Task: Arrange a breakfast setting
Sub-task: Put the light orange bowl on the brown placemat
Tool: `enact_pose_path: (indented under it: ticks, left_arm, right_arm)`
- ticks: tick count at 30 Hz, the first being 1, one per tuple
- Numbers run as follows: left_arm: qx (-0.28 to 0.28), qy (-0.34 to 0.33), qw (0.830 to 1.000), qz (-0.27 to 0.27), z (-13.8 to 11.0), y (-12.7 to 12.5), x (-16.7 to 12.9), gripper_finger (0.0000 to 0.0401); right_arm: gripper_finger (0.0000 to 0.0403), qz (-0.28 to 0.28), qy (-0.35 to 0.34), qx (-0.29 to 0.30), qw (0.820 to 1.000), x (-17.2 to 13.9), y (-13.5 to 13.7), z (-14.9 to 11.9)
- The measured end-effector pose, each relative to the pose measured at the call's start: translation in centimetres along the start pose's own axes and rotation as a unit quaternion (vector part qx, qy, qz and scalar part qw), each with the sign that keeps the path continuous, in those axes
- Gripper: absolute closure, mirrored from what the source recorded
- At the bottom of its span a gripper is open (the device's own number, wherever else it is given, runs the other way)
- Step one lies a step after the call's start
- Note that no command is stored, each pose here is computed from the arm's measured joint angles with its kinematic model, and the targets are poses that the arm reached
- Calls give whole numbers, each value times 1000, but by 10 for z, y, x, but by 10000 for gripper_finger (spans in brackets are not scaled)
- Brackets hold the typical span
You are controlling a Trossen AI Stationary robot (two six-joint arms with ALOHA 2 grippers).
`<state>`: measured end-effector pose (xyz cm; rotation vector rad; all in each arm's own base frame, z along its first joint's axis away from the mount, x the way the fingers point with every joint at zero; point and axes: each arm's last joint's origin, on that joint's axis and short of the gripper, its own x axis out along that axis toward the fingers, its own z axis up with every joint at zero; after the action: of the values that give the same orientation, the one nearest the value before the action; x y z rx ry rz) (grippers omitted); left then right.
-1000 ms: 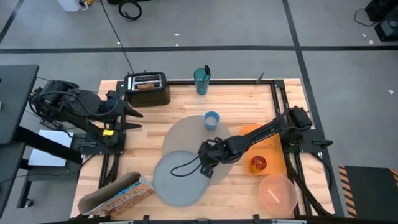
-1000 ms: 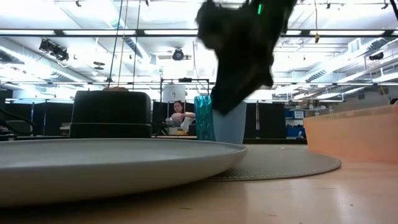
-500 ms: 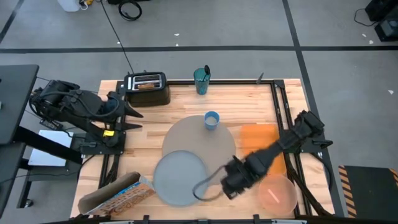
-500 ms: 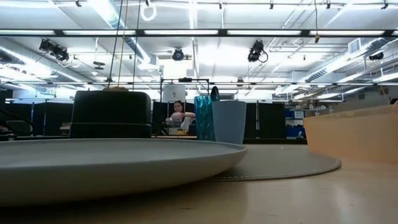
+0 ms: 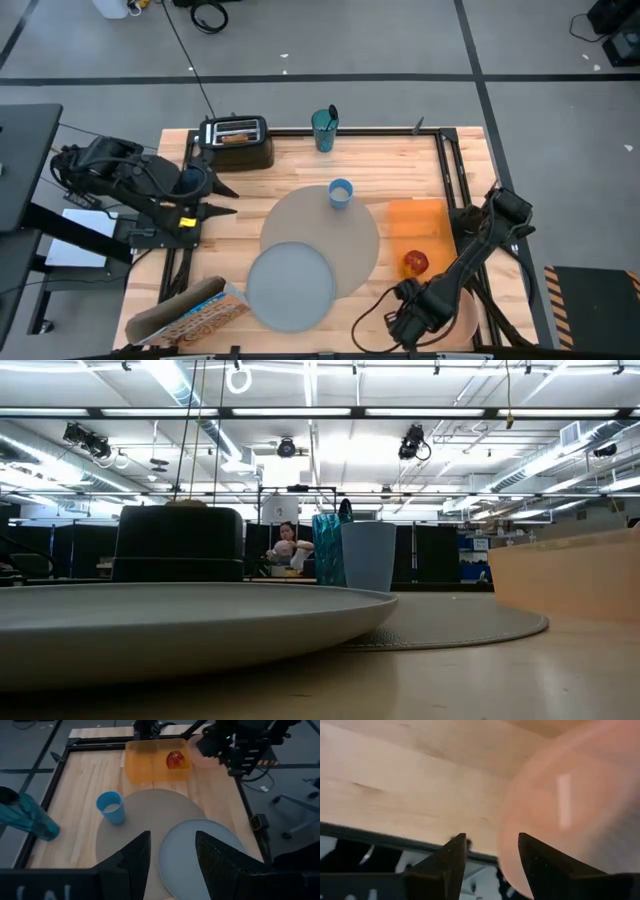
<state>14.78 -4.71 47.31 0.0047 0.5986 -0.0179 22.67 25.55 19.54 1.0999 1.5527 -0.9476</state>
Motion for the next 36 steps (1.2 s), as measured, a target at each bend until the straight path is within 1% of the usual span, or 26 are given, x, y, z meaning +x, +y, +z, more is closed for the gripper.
enact_pose_path:
  ticks: [3,6,13,19,23,27,30,33,36]
  left_arm:
    - [3,1,1000,-10,0,-4,0,237]
    - [0,0,1000,-22,-1,-7,-2,237]
    - [10,1,999,-46,-3,-16,-5,237]
    - [20,1,999,-49,-3,-17,-5,237]
    - [23,1,999,-48,-3,-17,-5,237]
    - [25,1,999,-48,-4,-17,-5,237]
    - [26,4,999,-47,-4,-16,-5,237]
    - [26,4,999,-47,-4,-16,-6,237]
    - [27,4,999,-47,-4,-16,-6,237]
  right_arm:
    - [225,-10,-9,21,1000,12,-4,8]
    - [244,-20,-16,38,999,18,-8,11]
    - [303,-9,0,39,999,17,-4,11]
    - [355,11,15,37,999,17,1,10]
    - [383,11,20,42,999,16,3,12]
    - [388,19,51,44,998,15,7,11]
    - [380,36,89,33,995,7,15,5]
    - [376,58,123,18,991,-7,25,-1]
    - [384,103,137,-16,985,-30,38,-5]
